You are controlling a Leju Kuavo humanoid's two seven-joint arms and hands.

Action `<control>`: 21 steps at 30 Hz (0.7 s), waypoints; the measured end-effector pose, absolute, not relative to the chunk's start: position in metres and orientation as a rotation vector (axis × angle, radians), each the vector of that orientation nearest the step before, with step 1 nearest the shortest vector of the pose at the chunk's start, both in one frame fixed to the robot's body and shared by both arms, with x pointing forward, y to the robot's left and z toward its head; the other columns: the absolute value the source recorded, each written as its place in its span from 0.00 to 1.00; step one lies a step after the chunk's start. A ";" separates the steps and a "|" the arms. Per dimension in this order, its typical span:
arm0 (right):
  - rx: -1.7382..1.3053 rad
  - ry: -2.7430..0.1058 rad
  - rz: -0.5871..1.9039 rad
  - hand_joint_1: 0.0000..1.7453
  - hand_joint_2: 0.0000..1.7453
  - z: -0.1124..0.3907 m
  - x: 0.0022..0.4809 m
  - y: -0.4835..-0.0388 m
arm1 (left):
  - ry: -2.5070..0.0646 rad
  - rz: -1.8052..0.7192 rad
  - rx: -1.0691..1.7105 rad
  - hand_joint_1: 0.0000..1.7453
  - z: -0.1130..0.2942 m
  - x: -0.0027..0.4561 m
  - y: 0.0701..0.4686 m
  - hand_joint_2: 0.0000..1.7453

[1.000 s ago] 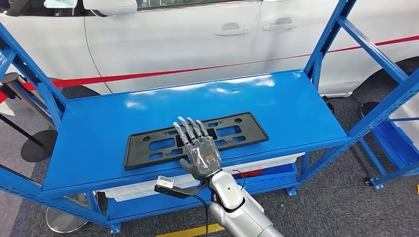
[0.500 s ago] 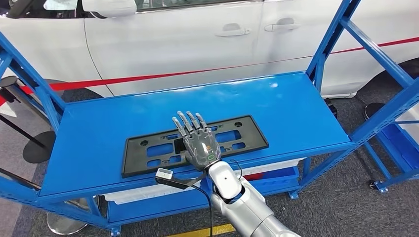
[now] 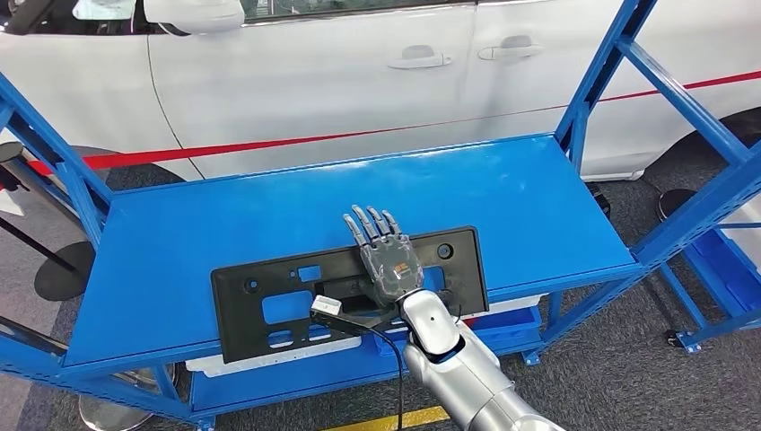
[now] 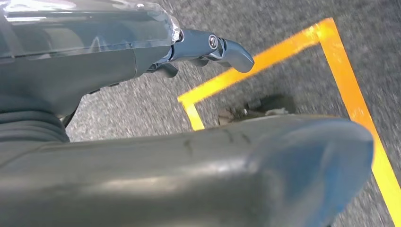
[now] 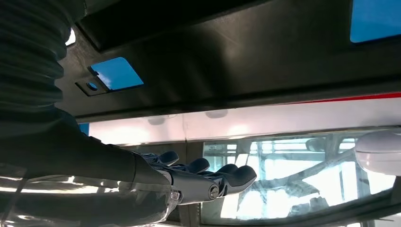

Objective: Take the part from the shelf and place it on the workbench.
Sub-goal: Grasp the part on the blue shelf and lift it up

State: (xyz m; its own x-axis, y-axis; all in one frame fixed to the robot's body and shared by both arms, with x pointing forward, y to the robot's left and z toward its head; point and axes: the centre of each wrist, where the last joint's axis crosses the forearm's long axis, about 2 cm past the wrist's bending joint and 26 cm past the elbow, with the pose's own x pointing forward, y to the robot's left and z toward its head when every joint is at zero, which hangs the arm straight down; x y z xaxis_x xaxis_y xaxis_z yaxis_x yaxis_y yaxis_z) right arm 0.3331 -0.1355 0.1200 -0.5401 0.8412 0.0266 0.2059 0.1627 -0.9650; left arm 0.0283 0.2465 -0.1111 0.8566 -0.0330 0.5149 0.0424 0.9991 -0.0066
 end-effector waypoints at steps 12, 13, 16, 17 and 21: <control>-0.597 -2.313 0.577 0.00 1.00 0.209 0.343 -0.181 | -0.553 -0.025 0.001 0.00 -0.111 0.029 0.247 0.00; -0.593 -2.344 0.540 0.00 1.00 0.217 0.342 -0.186 | -0.553 -0.025 0.002 0.00 -0.111 0.029 0.247 0.00; -0.601 -2.411 0.472 0.00 1.00 0.236 0.338 -0.194 | -0.552 -0.025 0.002 0.00 -0.111 0.028 0.247 0.00; -0.606 -2.429 0.458 0.00 1.00 0.241 0.336 -0.196 | -0.553 -0.026 0.003 0.00 -0.111 0.029 0.248 0.00; -0.619 -2.471 0.429 0.00 1.00 0.249 0.332 -0.200 | -0.552 -0.026 0.004 0.00 -0.111 0.029 0.248 0.00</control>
